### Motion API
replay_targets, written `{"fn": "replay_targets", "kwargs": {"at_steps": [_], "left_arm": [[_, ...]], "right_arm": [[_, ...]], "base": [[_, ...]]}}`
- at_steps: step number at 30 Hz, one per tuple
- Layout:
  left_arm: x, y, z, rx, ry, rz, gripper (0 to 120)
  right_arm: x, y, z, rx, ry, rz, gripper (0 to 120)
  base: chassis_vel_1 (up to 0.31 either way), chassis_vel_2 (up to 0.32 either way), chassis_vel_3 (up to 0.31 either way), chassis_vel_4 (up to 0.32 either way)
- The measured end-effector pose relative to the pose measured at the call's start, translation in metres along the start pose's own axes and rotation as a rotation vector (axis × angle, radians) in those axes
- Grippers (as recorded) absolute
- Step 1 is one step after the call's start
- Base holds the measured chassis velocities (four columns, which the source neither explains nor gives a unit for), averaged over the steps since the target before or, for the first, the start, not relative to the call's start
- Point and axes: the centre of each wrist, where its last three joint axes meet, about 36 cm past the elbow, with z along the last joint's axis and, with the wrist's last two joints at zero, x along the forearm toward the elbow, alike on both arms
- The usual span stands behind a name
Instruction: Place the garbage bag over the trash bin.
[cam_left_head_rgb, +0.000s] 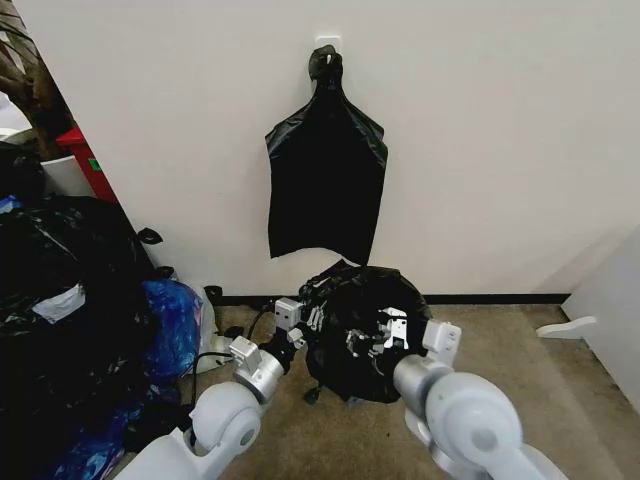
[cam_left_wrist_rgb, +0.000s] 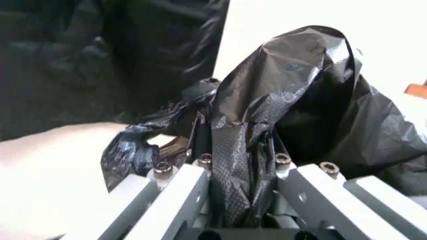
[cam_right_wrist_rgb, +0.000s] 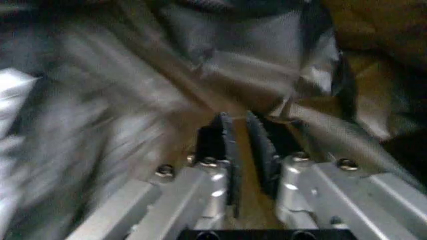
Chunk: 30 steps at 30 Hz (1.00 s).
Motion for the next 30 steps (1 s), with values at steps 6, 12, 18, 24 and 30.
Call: {"fn": "replay_targets", "kwargs": {"at_steps": [6,12,18,24,30], "left_arm": [[0.001,-0.004,-0.010,0.016,-0.051,0.035,5],[0.002,-0.005,-0.011,0.026,-0.061,0.035,5],[0.002,0.001,0.001,-0.002,-0.046,0.029,5],[0.000,-0.001,0.007,0.001,-0.045,0.048,5],[0.002,-0.005,0.004,0.012,-0.068,0.100,5]], "right_arm": [[-0.037,-0.007,0.014,0.039,-0.048,0.131,0],[-0.043,-0.006,0.021,0.045,-0.078,0.156,0],[-0.013,0.000,0.014,0.046,-0.115,0.112,0],[-0.016,-0.010,0.009,0.039,-0.109,0.129,0],[-0.046,-0.022,0.003,0.006,-0.100,0.192,0]], "base": [[0.000,0.000,0.000,0.000],[0.000,0.000,0.000,0.000],[0.000,0.000,0.000,0.000],[0.000,0.000,0.000,0.000],[0.000,0.000,0.000,0.000]]}}
